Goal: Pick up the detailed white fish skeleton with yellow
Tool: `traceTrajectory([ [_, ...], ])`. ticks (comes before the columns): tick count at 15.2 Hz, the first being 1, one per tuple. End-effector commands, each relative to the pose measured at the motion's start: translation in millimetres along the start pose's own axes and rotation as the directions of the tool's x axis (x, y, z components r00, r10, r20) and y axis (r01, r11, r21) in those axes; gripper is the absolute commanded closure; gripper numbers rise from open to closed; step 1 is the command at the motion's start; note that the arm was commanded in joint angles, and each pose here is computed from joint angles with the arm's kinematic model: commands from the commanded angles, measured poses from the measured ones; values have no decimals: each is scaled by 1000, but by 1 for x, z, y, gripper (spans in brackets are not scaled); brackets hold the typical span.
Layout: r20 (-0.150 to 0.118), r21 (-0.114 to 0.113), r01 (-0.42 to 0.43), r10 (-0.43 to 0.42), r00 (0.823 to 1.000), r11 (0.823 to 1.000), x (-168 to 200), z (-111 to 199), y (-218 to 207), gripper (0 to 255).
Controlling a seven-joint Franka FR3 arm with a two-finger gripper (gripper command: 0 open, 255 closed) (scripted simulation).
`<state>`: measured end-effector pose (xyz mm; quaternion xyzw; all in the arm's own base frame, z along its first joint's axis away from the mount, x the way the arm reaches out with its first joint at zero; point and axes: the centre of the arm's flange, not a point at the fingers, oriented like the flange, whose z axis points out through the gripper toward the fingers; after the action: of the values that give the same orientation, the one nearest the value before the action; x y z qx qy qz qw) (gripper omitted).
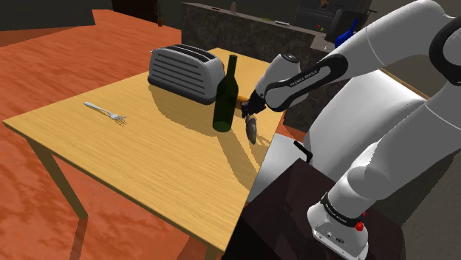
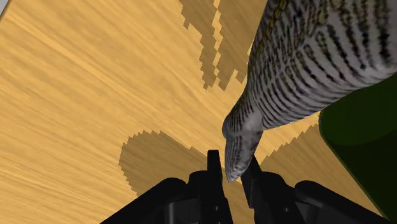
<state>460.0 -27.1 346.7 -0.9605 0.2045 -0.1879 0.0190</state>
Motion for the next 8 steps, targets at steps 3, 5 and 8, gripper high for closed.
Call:
traceTrajectory([
  [3, 1, 0, 0, 0, 1000, 1000, 8, -20, -2, 255],
  [5, 1, 0, 0, 0, 1000, 1000, 11, -30, -3, 255],
  [8, 1, 0, 0, 0, 1000, 1000, 17, -45, -5, 255],
])
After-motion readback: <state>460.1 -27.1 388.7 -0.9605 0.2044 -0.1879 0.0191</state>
